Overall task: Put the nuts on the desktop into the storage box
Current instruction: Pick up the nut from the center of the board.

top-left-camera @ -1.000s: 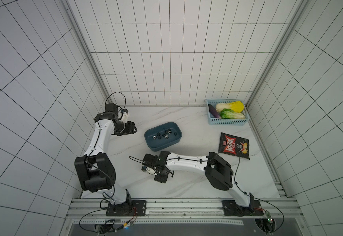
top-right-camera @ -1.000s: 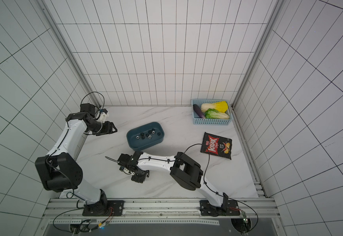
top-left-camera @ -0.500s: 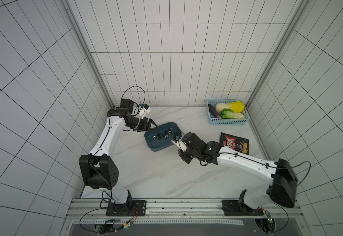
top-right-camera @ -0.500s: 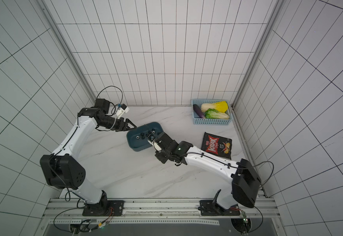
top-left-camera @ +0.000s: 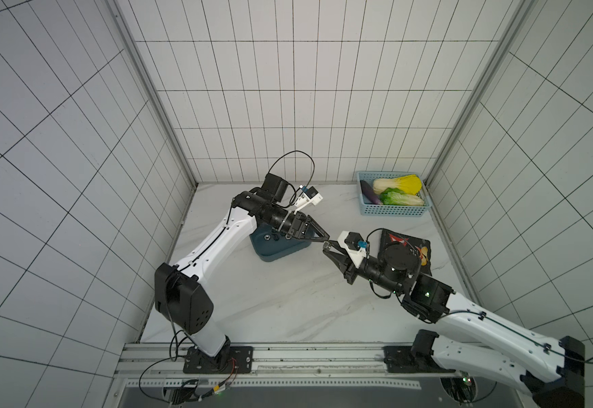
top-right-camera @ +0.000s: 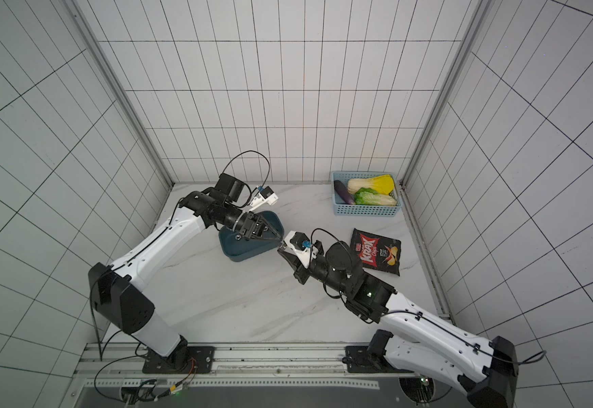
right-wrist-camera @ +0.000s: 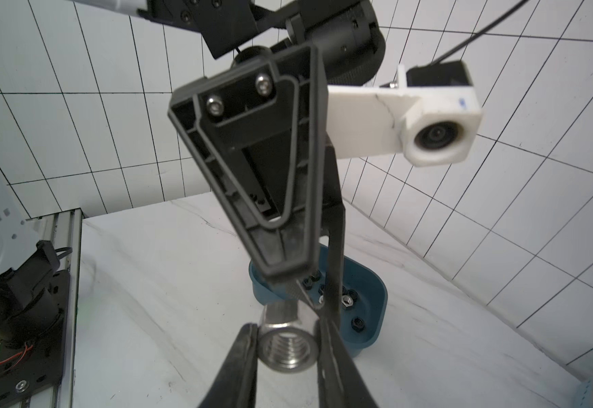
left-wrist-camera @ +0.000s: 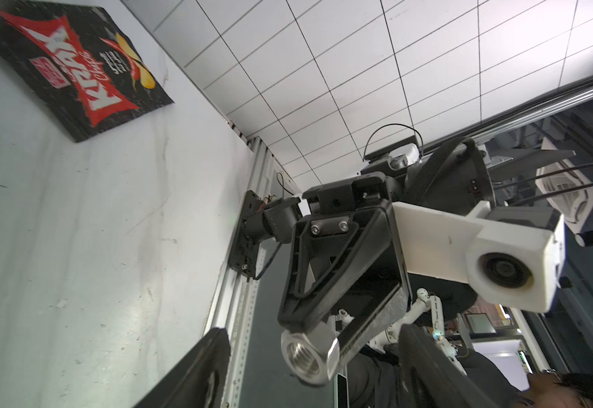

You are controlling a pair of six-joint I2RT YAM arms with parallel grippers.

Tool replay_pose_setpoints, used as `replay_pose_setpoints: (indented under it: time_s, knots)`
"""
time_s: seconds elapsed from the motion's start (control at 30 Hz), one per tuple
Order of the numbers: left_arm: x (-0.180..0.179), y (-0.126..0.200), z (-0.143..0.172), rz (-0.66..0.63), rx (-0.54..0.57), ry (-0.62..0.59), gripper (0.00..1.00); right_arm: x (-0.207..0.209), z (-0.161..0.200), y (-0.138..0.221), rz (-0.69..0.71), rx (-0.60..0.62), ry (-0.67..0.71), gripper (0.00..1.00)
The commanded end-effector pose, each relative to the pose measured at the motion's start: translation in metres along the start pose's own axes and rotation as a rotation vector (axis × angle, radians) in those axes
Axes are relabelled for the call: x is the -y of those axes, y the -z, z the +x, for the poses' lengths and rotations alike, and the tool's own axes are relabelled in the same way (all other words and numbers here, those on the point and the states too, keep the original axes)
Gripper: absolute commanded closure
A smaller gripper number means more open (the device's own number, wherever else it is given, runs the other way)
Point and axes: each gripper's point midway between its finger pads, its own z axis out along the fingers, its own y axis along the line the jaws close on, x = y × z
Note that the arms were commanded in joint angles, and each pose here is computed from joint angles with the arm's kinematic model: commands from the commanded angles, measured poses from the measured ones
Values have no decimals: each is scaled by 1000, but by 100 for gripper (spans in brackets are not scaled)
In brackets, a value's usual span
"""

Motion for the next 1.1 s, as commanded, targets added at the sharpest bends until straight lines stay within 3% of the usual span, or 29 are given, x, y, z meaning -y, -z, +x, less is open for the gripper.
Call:
replay_pose_setpoints:
  time_s: [0.0,0.3,0.67,0.87,1.07]
  knots:
    - [19,-2,0,81,-7,-43,25,-4,-20,5,-24,100,17,88]
    - [31,-3,5,155,-21,-48,56,-1,-19,6,-3,118,21,90]
    - [33,-2,7,155,-20,-60,77,3,-14,3,27,99,24,88]
    - [24,-1,6,57,-16,-94,82,7,-8,1,46,74,22,63]
    - [3,16,-6,-117,23,-131,83,15,3,5,91,17,33,21]
